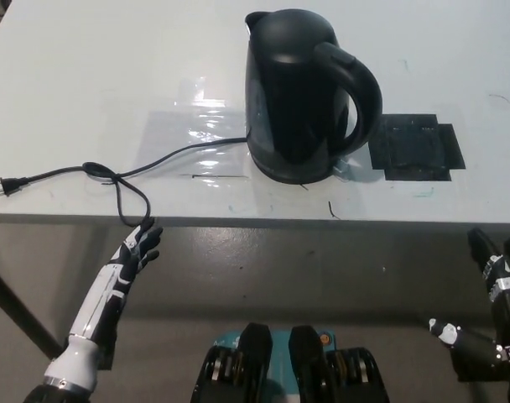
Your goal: A kettle and its base are kept separately on the desk infront of the robot and the robot uses its right hand to lift the kettle by its handle and places it on its base to align it correctly.
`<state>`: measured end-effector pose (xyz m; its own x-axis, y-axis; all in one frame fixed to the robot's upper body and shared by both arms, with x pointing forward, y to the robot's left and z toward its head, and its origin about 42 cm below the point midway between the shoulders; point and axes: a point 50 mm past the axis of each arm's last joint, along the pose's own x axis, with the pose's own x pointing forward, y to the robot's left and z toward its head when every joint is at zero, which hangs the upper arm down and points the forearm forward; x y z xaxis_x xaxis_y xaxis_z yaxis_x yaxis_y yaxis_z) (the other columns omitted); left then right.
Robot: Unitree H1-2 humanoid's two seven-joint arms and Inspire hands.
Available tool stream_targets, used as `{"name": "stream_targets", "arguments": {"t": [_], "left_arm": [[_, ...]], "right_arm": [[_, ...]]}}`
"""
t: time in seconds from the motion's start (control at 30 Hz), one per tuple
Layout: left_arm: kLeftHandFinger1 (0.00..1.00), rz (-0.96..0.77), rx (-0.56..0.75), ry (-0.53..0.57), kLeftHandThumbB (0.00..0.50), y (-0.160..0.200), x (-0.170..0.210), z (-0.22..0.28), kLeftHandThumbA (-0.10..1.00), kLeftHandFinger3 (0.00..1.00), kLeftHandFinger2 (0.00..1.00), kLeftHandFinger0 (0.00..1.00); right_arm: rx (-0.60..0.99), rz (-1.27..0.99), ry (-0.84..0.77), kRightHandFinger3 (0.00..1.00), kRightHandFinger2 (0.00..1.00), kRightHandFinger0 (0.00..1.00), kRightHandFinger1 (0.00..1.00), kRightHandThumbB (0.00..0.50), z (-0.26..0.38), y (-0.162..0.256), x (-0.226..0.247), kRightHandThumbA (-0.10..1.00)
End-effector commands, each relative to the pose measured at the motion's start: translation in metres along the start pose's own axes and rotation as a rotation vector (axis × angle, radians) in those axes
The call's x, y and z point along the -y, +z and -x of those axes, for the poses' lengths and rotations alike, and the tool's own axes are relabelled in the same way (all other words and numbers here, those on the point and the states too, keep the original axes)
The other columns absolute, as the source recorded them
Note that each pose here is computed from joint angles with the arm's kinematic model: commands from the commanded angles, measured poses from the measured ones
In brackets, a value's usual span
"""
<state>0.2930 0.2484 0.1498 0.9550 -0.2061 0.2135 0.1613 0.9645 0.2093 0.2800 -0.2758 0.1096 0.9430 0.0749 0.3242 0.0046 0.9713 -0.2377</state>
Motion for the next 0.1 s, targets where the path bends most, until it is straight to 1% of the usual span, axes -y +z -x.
{"name": "stream_targets", "arguments": {"t": [0.0,0.07], "left_arm": [[1.00,-0.005,0.038,-0.001,0.121,0.0083,-0.0046,0.0003,1.00,1.00,1.00,1.00],[1.00,-0.010,0.039,-0.002,0.120,0.0081,-0.0052,0.0009,1.00,1.00,1.00,1.00]], "right_arm": [[0.072,-0.026,0.025,1.00,1.00,1.00,1.00,0.390,-0.0052,0.0066,-0.0042,1.00],[0.075,-0.027,0.028,1.00,1.00,1.00,1.00,0.390,-0.0057,0.0072,-0.0039,1.00]]}}
